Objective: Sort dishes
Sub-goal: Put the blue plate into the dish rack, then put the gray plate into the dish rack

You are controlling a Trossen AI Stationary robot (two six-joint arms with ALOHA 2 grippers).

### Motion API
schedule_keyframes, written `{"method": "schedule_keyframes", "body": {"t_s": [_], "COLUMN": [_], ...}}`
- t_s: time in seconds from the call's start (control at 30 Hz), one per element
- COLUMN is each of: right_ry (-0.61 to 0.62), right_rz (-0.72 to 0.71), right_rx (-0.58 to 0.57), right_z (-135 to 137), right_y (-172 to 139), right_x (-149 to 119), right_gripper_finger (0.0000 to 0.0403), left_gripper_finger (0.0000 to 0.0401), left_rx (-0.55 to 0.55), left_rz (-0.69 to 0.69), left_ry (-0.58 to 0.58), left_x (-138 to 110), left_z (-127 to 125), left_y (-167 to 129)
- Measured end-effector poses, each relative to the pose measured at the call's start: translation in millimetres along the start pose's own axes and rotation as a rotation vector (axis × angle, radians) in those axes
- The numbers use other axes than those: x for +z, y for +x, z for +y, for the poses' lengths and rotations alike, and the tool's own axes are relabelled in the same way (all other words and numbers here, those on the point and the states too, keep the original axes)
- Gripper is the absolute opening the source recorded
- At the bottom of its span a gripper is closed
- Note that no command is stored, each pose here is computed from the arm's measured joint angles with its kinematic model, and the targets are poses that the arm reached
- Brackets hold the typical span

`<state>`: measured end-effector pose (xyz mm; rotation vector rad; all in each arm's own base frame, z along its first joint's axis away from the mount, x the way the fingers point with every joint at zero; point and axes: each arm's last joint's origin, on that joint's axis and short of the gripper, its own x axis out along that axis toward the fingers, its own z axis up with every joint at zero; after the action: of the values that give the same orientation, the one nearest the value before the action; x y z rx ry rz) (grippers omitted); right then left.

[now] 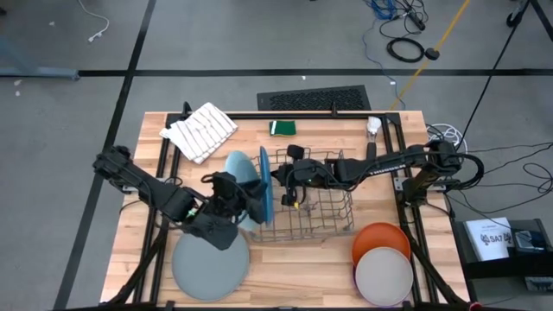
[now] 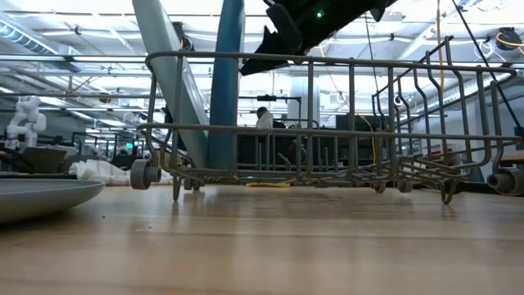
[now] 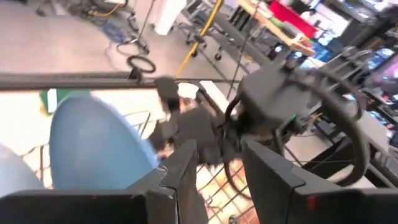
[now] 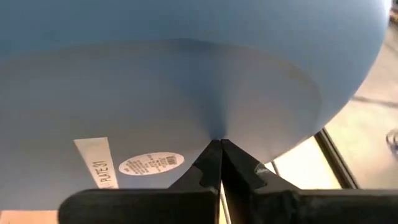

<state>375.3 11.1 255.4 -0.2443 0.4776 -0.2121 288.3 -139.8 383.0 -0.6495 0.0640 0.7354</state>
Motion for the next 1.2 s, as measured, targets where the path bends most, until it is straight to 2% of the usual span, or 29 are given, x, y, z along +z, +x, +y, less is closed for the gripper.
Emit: {"method": "schedule_keyframes", "body": {"t_s": [0.27,0.5,0.63,0.8,0.97,1.2], "right_ry": [-0.078,-0.06,-0.064,-0.063,-0.097,-0.206], "right_rz": [-0.148,-0.219,-0.262,-0.284,-0.273,-0.276], "right_rx": [0.015,0.001,0.067,0.092,0.107,0.145], "right_z": [14.7,16.1,19.9,21.5,29.2,40.0], "right_y": [-6.7,0.2,4.0,4.2,1.6,-23.5], "right_x": [16.4,19.6,19.8,21.0,20.5,30.1], "right_gripper_finger": [0.0,0.0,0.0,0.0,0.0,0.0], "left_gripper_finger": [0.013,0.013,0.013,0.013,0.013,0.013], "left_rx": [-0.066,-0.071,-0.089,-0.093,-0.138,-0.226], "left_rz": [-0.026,-0.025,0.009,0.013,0.1,0.228], "left_ry": [0.074,0.123,0.169,0.217,0.381,0.467], "left_x": [15.7,16.3,15.1,14.8,8.8,-9.1], "left_z": [-5.5,-5.1,-5.0,-5.1,-3.1,-0.7], "left_y": [-11.6,-14.7,-14.8,-14.9,-18.6,-47.3]}}
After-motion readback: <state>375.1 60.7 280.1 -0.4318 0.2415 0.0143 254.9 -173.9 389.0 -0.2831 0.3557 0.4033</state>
